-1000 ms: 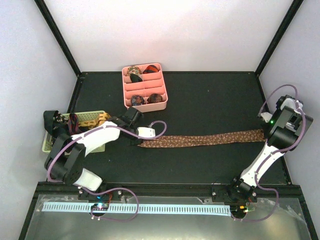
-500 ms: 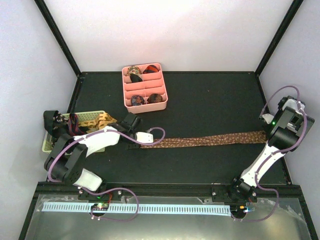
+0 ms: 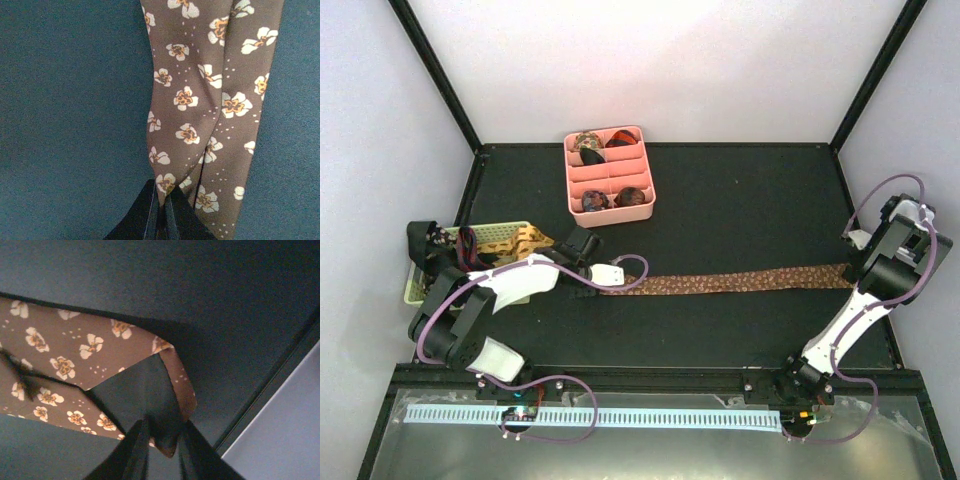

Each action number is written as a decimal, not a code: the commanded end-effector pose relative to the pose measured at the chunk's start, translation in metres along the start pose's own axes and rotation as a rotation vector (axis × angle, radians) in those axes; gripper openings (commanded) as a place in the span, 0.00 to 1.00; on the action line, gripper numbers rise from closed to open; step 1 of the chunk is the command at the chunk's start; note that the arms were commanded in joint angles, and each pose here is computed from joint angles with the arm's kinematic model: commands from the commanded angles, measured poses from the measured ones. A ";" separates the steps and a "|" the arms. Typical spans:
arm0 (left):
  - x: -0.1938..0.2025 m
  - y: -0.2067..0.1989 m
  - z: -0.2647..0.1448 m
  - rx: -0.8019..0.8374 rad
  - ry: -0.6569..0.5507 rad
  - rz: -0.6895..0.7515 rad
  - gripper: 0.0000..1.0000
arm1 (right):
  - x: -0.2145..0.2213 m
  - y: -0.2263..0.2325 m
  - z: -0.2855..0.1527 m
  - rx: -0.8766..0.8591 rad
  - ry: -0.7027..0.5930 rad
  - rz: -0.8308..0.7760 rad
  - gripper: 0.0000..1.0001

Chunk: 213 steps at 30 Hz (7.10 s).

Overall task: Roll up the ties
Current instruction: Smooth out the tie at the center of the board.

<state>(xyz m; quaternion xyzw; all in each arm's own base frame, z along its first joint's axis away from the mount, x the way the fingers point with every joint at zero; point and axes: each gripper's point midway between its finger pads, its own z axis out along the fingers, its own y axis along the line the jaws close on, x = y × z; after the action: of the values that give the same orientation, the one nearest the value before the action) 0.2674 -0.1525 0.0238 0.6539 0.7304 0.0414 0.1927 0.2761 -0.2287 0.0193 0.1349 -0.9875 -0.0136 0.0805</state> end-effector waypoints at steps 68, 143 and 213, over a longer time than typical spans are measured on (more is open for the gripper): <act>-0.048 0.002 -0.032 0.280 -0.244 -0.116 0.94 | -0.094 0.406 -0.070 -0.173 -0.570 -1.284 0.93; -0.039 -0.018 0.004 0.202 -0.102 0.092 0.69 | -0.082 0.340 -0.052 -0.130 -0.462 -1.024 0.85; -0.245 -0.027 -0.027 0.242 -0.516 -0.098 0.77 | -0.063 0.271 -0.022 -0.143 -0.372 -1.111 0.83</act>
<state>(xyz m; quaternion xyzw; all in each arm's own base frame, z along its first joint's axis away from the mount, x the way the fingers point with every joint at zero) 0.2484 -0.3977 0.0470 0.6589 0.6877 -0.1535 0.2634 0.2635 0.0359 0.0524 0.5878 -0.7871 -0.1585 -0.0994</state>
